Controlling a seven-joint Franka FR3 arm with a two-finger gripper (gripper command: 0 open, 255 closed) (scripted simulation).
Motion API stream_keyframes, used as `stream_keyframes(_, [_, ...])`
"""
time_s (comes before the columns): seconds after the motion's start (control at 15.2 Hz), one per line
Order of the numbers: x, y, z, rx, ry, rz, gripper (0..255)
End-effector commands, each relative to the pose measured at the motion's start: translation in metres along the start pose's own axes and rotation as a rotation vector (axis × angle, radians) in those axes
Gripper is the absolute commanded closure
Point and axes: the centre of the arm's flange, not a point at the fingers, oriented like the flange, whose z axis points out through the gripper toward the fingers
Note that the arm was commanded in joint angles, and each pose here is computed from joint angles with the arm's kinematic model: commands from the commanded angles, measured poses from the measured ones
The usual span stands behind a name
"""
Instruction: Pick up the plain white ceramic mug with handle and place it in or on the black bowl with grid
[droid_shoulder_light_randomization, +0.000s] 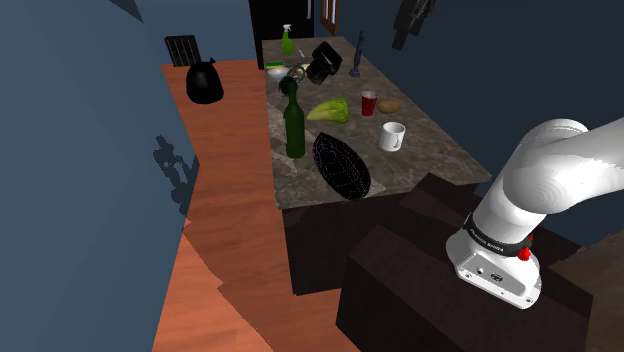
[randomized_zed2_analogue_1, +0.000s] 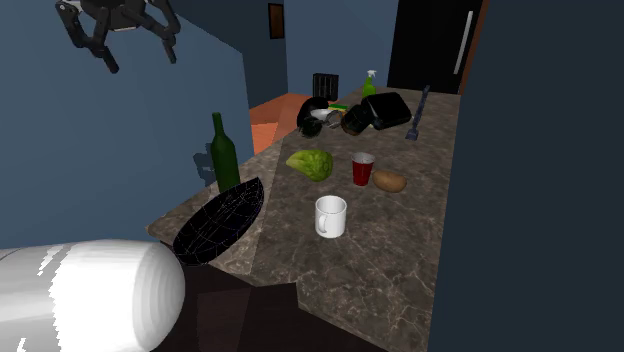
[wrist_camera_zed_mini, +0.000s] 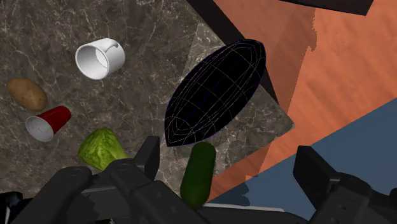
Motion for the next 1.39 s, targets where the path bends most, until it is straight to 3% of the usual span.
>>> stream_keyframes(0.0, [0.000,0.000,0.000,0.000,0.000,0.000,0])
stream_keyframes(1.32, [-0.004,0.181,0.202,0.072,0.000,-0.037,0])
